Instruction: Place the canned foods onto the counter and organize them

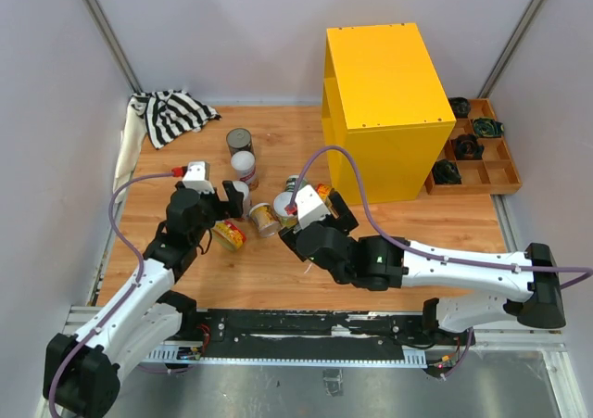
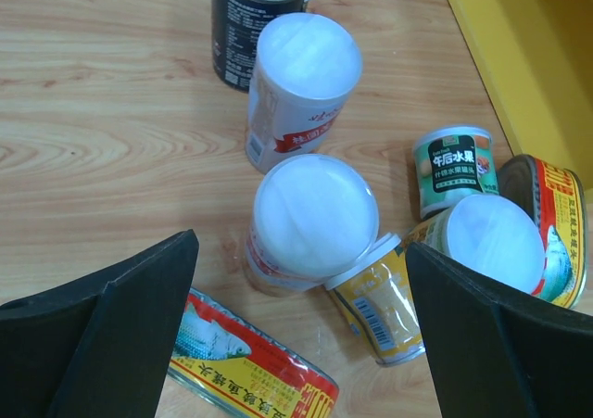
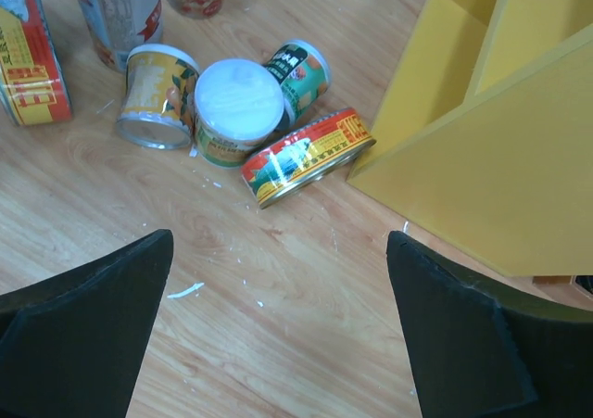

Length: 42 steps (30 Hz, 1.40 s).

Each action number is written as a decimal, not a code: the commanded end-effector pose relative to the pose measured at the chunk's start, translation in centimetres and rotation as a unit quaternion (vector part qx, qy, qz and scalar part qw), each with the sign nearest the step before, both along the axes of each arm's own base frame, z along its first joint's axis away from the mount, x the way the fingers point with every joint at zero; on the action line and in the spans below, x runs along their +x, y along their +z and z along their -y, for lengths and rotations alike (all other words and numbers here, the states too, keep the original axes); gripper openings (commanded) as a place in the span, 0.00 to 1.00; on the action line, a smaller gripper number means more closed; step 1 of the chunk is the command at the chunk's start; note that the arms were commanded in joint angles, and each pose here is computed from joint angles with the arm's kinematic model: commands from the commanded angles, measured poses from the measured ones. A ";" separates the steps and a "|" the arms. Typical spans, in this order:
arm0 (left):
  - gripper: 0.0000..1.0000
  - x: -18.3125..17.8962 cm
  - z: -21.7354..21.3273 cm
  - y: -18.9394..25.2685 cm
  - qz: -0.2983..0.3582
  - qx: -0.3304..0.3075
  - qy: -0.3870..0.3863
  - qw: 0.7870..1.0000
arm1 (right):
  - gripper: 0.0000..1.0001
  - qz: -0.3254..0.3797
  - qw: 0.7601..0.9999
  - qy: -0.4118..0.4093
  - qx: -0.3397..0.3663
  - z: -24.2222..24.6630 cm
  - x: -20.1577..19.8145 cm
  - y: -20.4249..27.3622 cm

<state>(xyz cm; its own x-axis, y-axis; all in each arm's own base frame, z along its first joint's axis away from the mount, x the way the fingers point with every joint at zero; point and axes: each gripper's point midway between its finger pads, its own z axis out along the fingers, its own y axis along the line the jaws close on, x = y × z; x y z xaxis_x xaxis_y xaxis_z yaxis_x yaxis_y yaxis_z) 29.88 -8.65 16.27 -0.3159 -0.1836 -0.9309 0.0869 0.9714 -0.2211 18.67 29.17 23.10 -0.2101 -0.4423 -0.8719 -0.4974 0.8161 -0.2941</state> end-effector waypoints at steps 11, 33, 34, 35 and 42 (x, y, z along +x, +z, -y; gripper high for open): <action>0.99 1.4 2.2 0.2 0.008 0.007 -0.050 0.999 | 0.99 0.056 0.997 0.021 0.044 0.3 0.4 4.1; 0.99 3.6 2.5 -3.1 -0.014 0.008 -0.030 0.999 | 0.98 0.040 0.995 0.020 0.090 1.3 0.6 3.0; 0.99 3.6 2.5 -3.1 -0.014 0.009 -0.031 0.999 | 0.97 0.038 0.995 0.019 0.091 1.2 0.6 2.9; 0.99 3.7 2.4 -3.2 -0.014 0.011 -0.029 0.999 | 0.98 0.037 0.995 0.019 0.091 1.1 0.7 2.8; 0.95 3.9 1.9 -3.7 -0.017 0.022 -0.017 0.999 | 0.97 0.032 0.996 0.015 0.087 0.7 0.9 2.4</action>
